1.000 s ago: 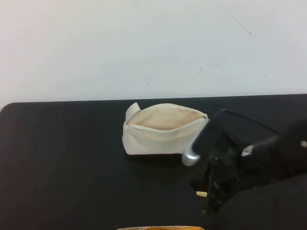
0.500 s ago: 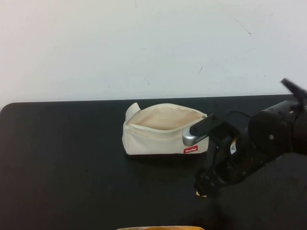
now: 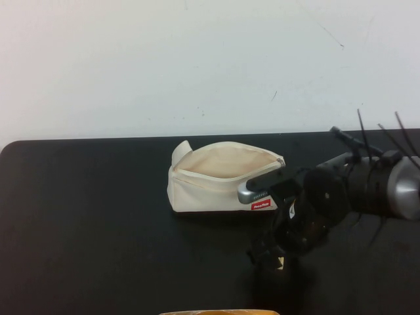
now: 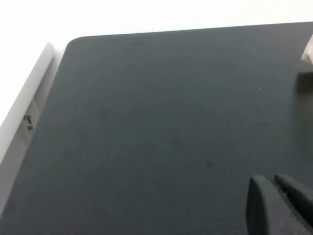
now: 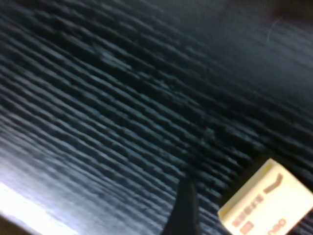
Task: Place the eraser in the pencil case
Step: Pick up the eraser from the table, then place the eraser on the pencil case
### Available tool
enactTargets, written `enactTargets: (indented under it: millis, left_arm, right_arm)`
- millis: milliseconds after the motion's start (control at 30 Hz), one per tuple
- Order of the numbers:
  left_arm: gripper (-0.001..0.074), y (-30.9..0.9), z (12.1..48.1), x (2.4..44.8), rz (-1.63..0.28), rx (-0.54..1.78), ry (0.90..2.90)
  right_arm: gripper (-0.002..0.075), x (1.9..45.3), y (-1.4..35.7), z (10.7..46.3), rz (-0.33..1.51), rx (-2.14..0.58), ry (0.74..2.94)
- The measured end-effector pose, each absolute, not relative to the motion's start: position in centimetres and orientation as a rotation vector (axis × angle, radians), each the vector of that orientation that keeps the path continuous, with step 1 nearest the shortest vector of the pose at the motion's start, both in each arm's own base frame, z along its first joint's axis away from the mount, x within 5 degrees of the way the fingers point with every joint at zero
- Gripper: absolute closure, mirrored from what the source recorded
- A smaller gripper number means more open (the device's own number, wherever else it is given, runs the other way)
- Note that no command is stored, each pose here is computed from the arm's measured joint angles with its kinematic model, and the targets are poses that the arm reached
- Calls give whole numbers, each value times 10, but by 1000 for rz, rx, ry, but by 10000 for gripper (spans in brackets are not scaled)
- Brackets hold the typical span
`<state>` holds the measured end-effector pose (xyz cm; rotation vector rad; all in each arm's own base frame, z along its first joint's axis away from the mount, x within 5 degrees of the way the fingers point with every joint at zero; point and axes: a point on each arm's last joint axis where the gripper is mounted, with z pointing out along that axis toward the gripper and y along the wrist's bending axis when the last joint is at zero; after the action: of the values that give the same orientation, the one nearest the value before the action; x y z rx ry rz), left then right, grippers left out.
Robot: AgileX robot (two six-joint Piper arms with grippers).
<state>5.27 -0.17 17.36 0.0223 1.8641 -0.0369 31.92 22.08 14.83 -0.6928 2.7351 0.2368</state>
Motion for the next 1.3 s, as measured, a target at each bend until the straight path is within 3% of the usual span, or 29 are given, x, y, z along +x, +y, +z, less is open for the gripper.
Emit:
enactTargets:
  millis: [167, 400, 667, 833, 967, 1067, 1233, 1267, 1300]
  left_arm:
    - [736, -2, 174, 53, -38, 22, 1864]
    - [736, -2, 174, 53, -38, 22, 1864]
    - [736, -2, 174, 53, -38, 22, 1864]
    - [736, -2, 174, 53, -38, 22, 1864]
    - [736, -2, 174, 53, -38, 22, 1864]
    - [736, -2, 174, 53, -38, 22, 1864]
    - [736, -2, 174, 53, -36, 24, 1864]
    - [736, -2, 174, 53, -36, 24, 1864]
    - [736, -2, 174, 53, -36, 24, 1864]
  right_arm:
    - [231, 322, 220, 143, 183, -743, 2735]
    - [526, 319, 215, 141, 109, -859, 2752]
    - [524, 316, 213, 161, 27, -994, 2896]
    - [525, 322, 222, 225, 93, -1030, 2879]
    - [525, 328, 234, 289, 267, -1017, 2678]
    - [525, 338, 241, 320, 296, -986, 2483]
    - [525, 352, 248, 325, 298, -929, 2352]
    - [513, 356, 250, 318, 293, -931, 2360]
    - [451, 362, 254, 303, 284, -940, 2387]
